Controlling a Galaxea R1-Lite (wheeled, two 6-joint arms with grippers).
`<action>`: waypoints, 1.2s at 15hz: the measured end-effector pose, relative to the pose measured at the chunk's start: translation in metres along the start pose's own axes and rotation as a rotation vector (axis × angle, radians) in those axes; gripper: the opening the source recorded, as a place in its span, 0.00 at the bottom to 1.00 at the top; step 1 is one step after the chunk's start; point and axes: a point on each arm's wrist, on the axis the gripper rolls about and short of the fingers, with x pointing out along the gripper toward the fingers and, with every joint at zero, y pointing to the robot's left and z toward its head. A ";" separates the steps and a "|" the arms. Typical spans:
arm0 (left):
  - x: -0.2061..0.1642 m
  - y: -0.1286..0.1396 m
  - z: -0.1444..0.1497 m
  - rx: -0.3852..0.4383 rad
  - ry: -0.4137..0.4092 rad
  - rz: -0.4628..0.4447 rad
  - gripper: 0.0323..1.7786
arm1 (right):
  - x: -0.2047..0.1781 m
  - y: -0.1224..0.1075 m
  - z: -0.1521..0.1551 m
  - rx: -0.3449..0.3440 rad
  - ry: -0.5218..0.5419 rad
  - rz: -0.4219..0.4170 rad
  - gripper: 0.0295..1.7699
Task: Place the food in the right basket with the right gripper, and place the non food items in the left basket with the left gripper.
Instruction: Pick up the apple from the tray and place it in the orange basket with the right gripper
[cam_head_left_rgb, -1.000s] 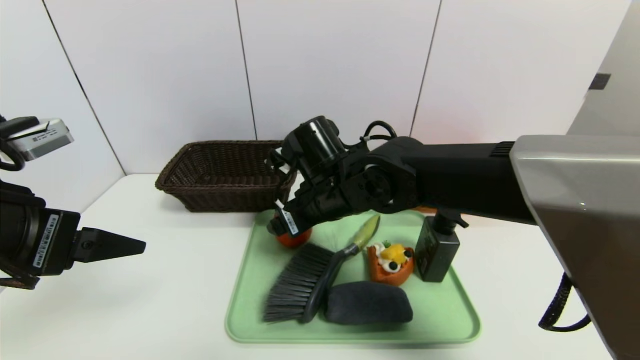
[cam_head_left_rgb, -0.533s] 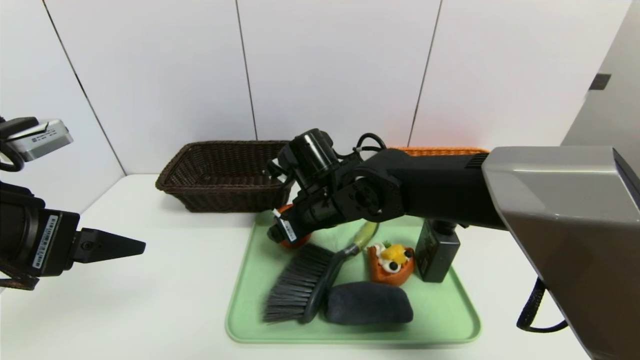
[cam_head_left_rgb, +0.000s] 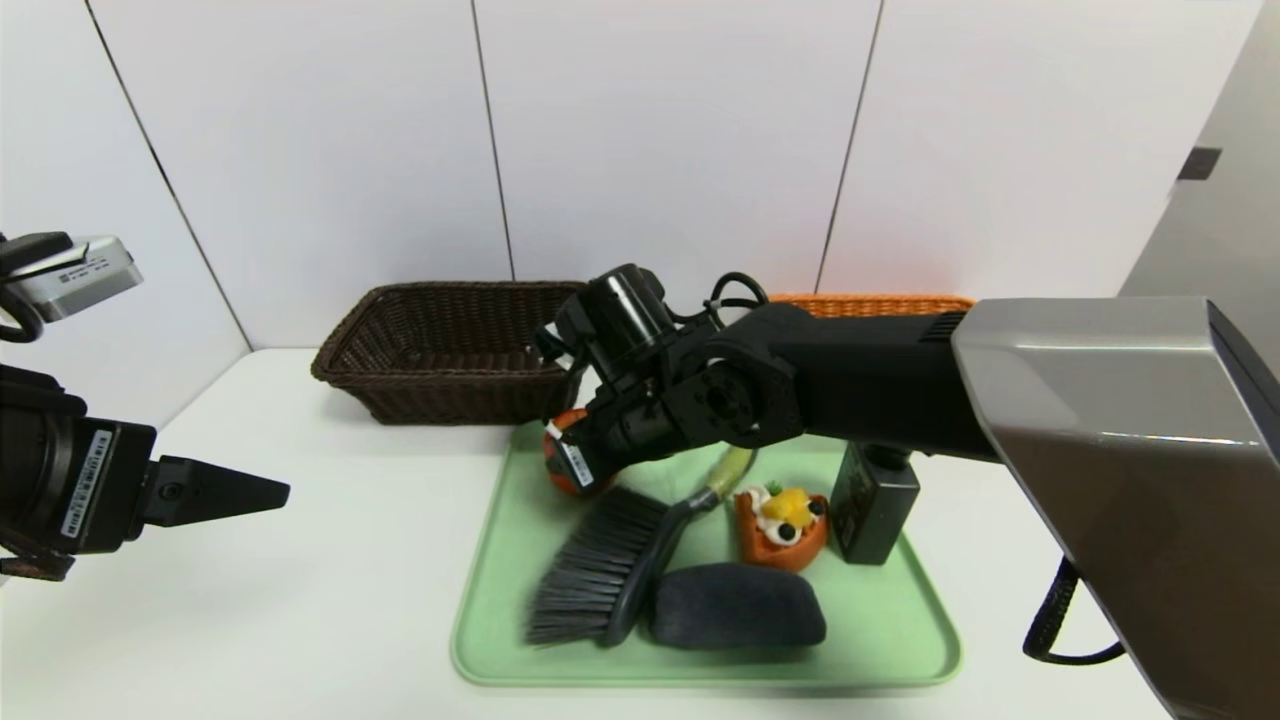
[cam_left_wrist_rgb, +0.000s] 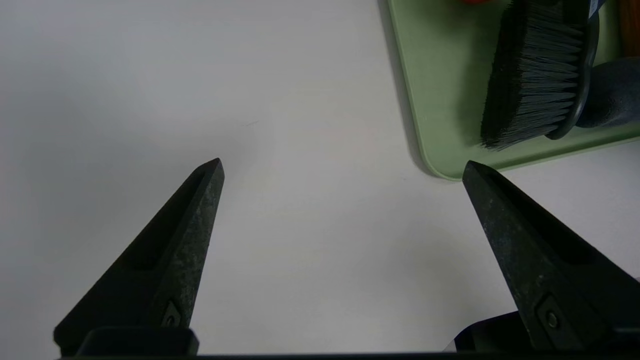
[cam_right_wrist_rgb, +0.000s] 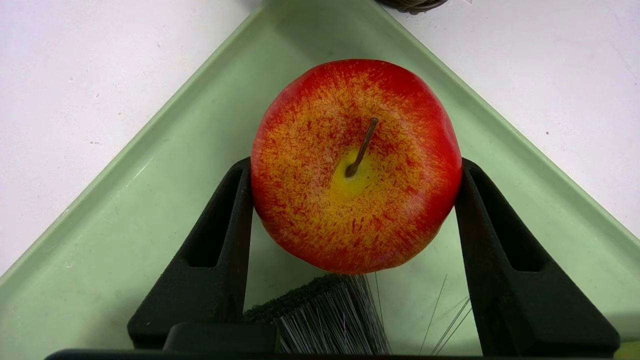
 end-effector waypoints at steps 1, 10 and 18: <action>-0.001 0.000 0.000 0.001 -0.002 0.000 0.95 | -0.003 0.000 0.001 0.002 -0.003 0.002 0.65; -0.006 0.000 -0.001 0.001 -0.022 -0.001 0.95 | -0.099 -0.011 0.029 0.013 -0.113 -0.002 0.64; -0.015 -0.001 -0.004 -0.015 -0.048 -0.002 0.95 | -0.191 -0.040 0.039 0.073 -0.236 -0.174 0.64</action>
